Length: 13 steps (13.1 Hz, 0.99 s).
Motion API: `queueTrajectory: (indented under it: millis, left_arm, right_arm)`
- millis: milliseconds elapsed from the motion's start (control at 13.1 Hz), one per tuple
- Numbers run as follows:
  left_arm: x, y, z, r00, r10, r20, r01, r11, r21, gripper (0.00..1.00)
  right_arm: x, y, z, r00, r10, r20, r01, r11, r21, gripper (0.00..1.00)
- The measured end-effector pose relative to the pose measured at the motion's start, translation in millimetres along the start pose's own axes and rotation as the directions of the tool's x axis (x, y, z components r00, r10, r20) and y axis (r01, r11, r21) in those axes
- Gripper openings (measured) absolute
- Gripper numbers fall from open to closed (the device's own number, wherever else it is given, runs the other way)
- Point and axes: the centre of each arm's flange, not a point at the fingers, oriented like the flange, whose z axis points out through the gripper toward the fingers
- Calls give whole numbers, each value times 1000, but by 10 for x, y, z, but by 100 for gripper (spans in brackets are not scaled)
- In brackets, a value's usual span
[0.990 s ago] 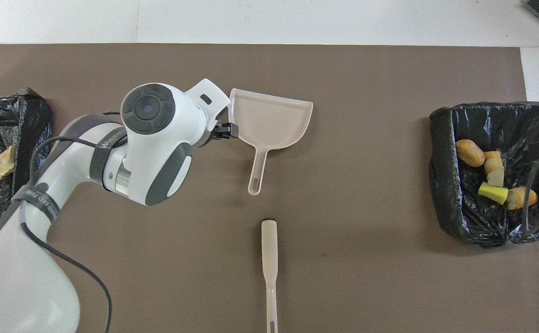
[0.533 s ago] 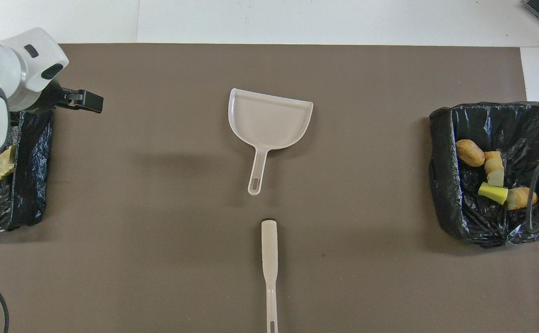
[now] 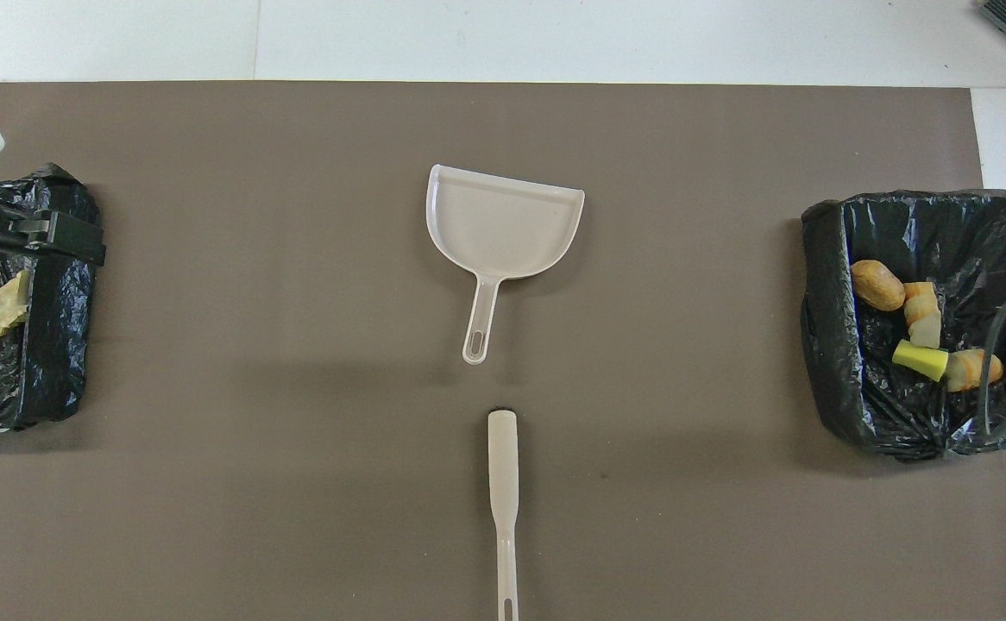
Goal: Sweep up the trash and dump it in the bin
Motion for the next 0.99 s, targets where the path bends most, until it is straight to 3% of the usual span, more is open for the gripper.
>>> queueTrajectory:
  millis: [305,685,990]
  left_arm:
    - [-252,75,-26,1000,8,25,-8,1000,3,100]
    - [-276,48,-51,1000,2,23,-2,1000,2,100]
    - [-384,2,-207,999,38,6,-37,998,-54,100]
  right_arm:
    - [-13,-89,6,1000,-16,11,16,1000,1,100]
    - [-39,-102,33,999,-19,35,19,1000,1,100]
    - [-41,-108,37,999,-21,36,21,1000,2,100]
